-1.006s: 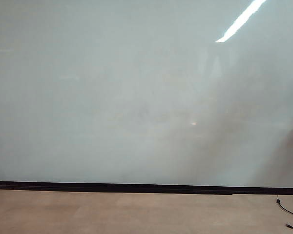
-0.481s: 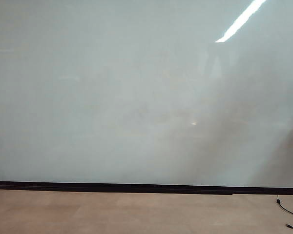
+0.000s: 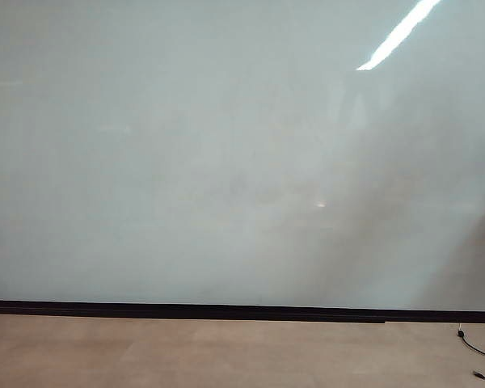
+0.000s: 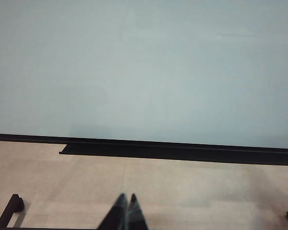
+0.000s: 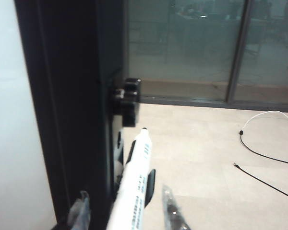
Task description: Pick up the pen on the shelf to the right of the whiteboard and write the letter A.
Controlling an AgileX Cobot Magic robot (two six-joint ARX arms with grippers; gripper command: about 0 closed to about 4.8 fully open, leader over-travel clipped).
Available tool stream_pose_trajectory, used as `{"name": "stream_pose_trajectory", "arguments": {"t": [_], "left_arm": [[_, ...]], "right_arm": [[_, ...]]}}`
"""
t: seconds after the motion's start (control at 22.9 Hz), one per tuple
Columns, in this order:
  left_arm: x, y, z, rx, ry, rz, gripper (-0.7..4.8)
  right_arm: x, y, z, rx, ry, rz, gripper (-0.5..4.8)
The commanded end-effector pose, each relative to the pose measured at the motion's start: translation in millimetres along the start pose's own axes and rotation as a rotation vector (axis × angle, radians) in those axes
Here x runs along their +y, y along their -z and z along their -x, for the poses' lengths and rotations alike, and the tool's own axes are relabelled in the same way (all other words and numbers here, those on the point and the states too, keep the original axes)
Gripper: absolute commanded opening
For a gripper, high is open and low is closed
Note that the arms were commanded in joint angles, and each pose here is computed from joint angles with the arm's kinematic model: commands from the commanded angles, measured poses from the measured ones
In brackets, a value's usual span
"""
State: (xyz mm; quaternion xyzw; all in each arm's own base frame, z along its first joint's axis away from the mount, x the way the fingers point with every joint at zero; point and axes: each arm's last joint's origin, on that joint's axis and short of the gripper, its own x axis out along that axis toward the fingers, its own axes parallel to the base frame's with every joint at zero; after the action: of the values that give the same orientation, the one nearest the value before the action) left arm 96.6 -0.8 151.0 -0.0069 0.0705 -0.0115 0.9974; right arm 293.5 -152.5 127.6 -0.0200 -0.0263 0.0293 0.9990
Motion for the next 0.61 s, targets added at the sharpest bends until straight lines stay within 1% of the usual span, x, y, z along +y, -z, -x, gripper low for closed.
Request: {"name": "stream_pose_trajectory", "arguments": {"t": [0.04, 0.61], "left_arm": [[0.0, -1.5, 0.2, -0.010, 0.000, -0.005, -0.05], [0.0, -1.5, 0.2, -0.010, 0.000, -0.004, -0.04]], "right_arm": [[-0.1, -3.3, -0.7, -0.019, 0.006, 0.006, 1.97], [0.0, -2.4, -0.7, -0.012, 0.006, -0.024, 1.97]]}}
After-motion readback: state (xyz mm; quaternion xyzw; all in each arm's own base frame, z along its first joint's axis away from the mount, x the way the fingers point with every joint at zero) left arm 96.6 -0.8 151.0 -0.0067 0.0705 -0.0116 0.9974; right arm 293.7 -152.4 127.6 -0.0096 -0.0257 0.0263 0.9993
